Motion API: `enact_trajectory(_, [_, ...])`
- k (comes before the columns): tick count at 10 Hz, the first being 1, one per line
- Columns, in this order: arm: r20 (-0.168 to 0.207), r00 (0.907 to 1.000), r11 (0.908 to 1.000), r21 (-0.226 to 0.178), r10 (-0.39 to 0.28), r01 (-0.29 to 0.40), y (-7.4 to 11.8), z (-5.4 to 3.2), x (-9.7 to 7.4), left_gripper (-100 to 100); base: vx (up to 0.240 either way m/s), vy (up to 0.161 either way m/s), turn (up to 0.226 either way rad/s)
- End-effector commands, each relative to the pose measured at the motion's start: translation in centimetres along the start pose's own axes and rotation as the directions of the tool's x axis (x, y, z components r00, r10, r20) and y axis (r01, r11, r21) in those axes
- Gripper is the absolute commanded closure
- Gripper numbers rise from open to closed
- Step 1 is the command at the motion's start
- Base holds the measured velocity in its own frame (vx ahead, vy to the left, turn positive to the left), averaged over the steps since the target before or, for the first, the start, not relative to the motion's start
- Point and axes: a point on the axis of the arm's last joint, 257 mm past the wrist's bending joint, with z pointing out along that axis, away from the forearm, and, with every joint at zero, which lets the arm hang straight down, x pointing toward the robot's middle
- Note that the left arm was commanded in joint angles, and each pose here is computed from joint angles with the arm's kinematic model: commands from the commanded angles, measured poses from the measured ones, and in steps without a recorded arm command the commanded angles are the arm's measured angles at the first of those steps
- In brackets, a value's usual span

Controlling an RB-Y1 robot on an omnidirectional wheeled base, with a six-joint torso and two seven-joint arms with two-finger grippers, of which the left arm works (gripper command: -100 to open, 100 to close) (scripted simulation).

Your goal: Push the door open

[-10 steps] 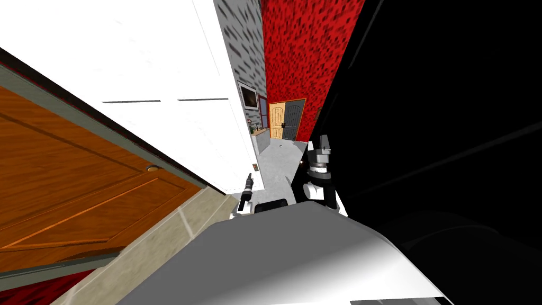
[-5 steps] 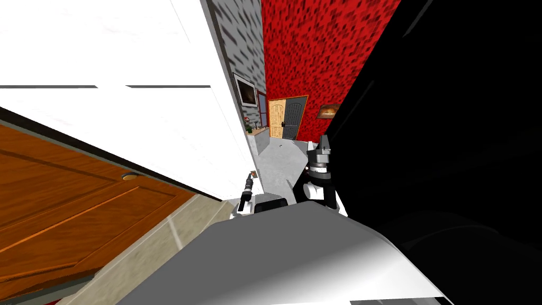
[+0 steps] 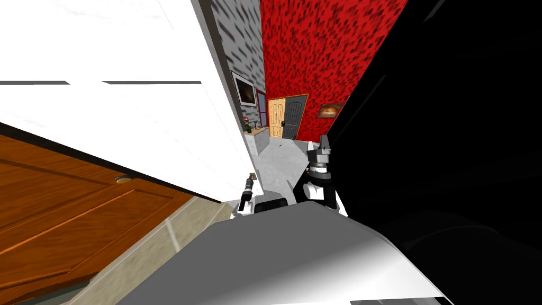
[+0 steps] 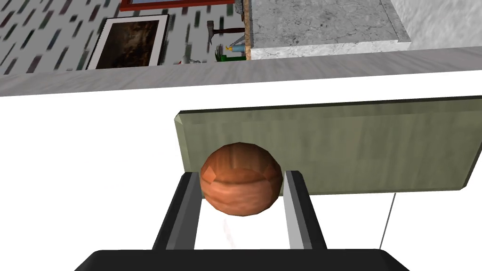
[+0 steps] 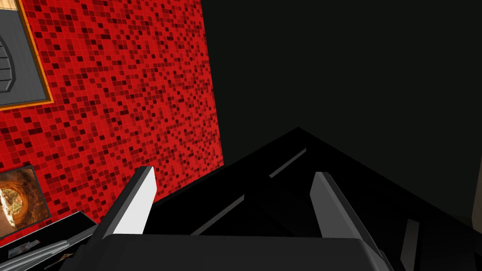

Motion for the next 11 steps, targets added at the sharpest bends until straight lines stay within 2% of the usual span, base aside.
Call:
enact_trajectory(1, [0.001, 1.0000, 1.0000, 0.000, -0.001, 0.001, 0.0, -0.05, 0.0, 100, -0.015, 0.002, 0.000])
enact_trajectory(3, [0.001, 1.0000, 1.0000, 0.000, -0.001, 0.001, 0.0, -0.05, 0.0, 100, -0.004, 0.000, 0.001])
enact_trajectory(4, [0.021, 0.9996, 0.9998, -0.008, 0.018, -0.018, 0.3, -0.16, -1.6, 100, 0.135, -0.022, 0.039])
enact_trajectory(7, [0.052, 0.9979, 0.9992, -0.009, 0.038, -0.038, 0.2, -0.15, -3.6, 100, 0.198, -0.004, 0.086])
enact_trajectory(8, [0.035, 0.9985, 0.9989, -0.020, 0.042, -0.042, 0.5, -0.50, -2.7, -100, -0.029, 0.043, 0.116])
enact_trajectory(11, [0.031, 0.9988, 0.9991, -0.019, 0.039, -0.038, 0.4, -0.43, -1.6, -100, -0.198, 0.026, 0.048])
